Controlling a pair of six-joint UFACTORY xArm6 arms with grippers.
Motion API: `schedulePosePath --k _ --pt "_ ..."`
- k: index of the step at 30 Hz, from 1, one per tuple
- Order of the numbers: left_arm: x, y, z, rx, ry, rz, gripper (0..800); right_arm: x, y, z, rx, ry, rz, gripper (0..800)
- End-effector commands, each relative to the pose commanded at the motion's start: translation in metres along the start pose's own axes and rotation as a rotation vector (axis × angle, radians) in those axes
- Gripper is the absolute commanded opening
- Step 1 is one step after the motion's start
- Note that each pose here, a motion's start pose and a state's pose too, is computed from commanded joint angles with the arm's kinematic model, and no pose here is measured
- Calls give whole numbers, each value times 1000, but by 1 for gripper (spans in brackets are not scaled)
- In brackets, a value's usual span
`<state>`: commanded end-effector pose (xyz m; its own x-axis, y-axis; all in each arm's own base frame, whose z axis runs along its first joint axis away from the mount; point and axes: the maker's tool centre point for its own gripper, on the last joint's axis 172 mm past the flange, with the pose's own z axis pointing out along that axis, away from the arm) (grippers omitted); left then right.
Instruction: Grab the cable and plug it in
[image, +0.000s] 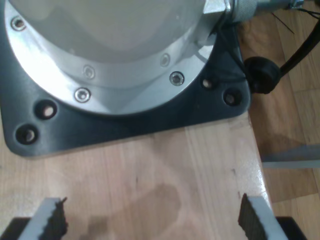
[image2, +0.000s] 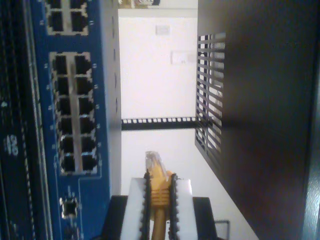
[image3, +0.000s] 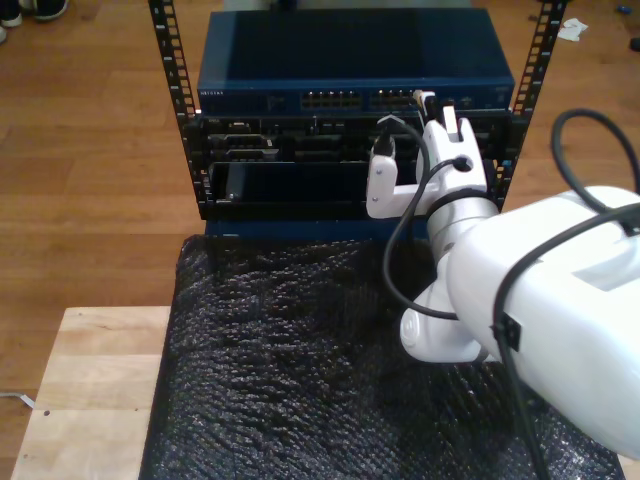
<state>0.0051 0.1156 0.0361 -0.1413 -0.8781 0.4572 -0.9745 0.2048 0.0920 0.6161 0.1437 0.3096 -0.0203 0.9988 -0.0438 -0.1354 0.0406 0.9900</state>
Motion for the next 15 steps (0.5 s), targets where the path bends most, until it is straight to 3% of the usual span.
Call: schedulePosePath --k 15 --pt "0 0 0 0 -2 0 800 -11 -13 8 -44 -93 8 0"
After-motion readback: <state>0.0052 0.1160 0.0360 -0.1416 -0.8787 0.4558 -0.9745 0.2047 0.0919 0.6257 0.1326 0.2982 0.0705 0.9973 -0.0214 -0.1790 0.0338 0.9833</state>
